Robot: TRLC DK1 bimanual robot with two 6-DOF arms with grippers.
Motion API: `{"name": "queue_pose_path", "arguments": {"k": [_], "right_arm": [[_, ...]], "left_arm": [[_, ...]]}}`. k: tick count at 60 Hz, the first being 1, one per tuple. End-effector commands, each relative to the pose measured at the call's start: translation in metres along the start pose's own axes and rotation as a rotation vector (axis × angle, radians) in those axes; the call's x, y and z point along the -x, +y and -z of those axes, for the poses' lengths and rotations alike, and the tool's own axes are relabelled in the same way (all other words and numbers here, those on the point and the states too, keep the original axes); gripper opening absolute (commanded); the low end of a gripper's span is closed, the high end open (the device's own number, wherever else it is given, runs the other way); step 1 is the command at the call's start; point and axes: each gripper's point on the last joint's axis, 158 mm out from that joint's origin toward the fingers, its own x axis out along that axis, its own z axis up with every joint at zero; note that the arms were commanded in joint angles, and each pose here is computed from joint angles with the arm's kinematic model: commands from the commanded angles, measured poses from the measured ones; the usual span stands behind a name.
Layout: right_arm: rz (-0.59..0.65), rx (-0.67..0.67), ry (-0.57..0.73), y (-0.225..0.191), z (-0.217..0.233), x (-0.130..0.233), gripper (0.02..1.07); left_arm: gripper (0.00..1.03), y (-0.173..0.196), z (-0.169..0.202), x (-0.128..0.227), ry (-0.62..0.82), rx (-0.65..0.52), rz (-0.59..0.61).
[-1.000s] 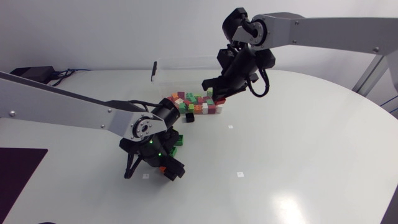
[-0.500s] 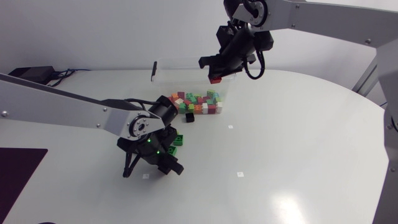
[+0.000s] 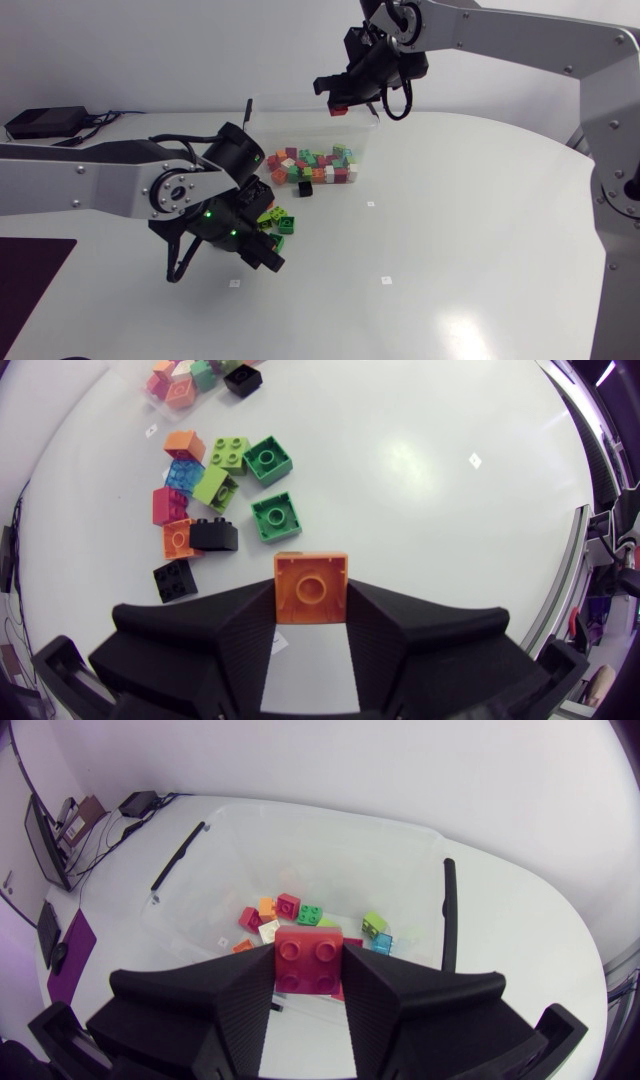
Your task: Place the duplo bricks in the container
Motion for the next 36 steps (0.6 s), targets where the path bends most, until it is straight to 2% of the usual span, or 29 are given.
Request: {"name": "queue_pose_path", "arguments": {"k": [1,17,20,23,29,31,36], "right_arm": [[0.012,-0.021,-0.012,-0.005,0.000,-0.015,0.31],[0.032,0.012,-0.129,-0.012,-0.012,-0.033,0.33],[0.044,0.020,-0.139,-0.013,-0.012,-0.038,0.46],[0.051,0.027,-0.144,-0.013,-0.012,-0.042,0.64],[0.068,0.058,-0.174,-0.009,-0.014,-0.047,0.93],[0.070,0.065,-0.198,-0.008,-0.017,-0.043,0.97],[0.070,0.077,-0.247,-0.005,-0.024,-0.034,1.01]], "left_arm": [[0.33,-0.003,0.004,0.007,-0.010,-0.021,0.000],[0.33,-0.001,-0.020,0.035,-0.111,-0.035,-0.009],[0.33,0.000,-0.024,0.040,-0.126,-0.036,-0.011],[0.33,0.002,-0.027,0.044,-0.138,-0.036,-0.014],[0.33,0.012,-0.038,0.056,-0.177,-0.029,-0.030],[0.33,0.014,-0.041,0.060,-0.190,-0.030,-0.035],[0.33,0.021,-0.050,0.067,-0.221,-0.017,-0.031]]}}
